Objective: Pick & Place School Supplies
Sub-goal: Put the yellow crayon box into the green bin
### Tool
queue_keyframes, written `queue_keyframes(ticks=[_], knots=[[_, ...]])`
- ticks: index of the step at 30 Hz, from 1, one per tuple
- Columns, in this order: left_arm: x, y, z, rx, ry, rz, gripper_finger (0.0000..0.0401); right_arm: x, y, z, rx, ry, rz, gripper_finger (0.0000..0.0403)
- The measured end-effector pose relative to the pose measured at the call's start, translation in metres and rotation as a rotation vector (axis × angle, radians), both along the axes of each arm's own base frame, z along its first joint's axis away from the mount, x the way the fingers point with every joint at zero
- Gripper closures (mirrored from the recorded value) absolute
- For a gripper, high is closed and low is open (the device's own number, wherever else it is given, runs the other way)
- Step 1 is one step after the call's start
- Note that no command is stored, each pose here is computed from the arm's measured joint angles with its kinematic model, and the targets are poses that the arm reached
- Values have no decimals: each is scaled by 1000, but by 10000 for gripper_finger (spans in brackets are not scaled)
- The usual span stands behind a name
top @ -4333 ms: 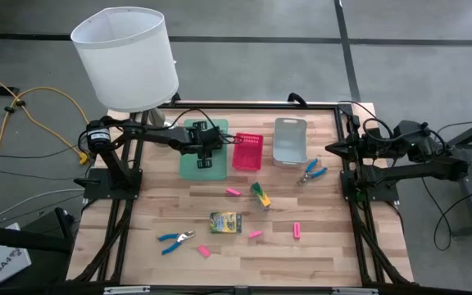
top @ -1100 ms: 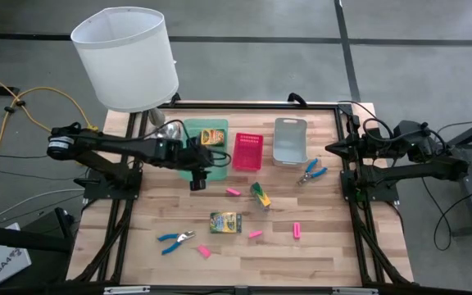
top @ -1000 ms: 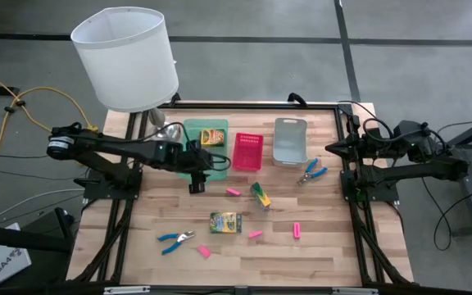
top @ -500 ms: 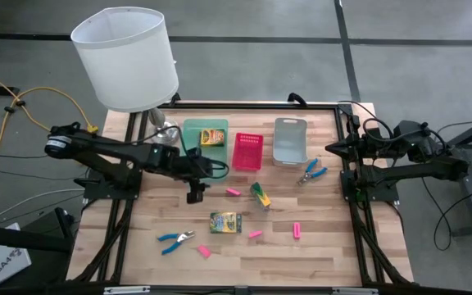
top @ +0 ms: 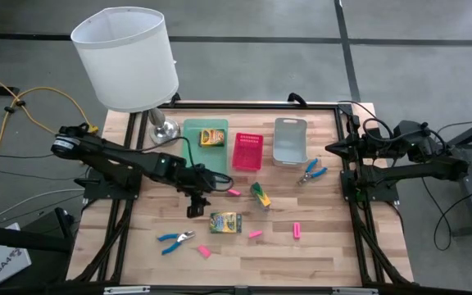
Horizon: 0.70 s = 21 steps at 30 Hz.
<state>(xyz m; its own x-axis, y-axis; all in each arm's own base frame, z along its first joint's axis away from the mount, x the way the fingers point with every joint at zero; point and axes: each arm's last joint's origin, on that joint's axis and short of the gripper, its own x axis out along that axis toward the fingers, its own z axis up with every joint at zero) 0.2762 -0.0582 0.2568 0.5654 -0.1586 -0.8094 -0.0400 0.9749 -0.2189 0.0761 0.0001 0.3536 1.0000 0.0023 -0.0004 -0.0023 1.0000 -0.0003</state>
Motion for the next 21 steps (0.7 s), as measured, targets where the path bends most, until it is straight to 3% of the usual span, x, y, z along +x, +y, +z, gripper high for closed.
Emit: queue_keyframes(ticks=[3,8,14,21], knots=[[7,-4,-7,-72,17,0,196,0,0,0,0,0,0,401],[16,-6,-7,-83,23,6,196,0,0,0,0,0,0,401],[19,-4,-2,-2,-26,25,196,0,0,0,0,0,0,401],[22,-5,1,50,-81,-36,196,0,0,0,0,0,0,401]])
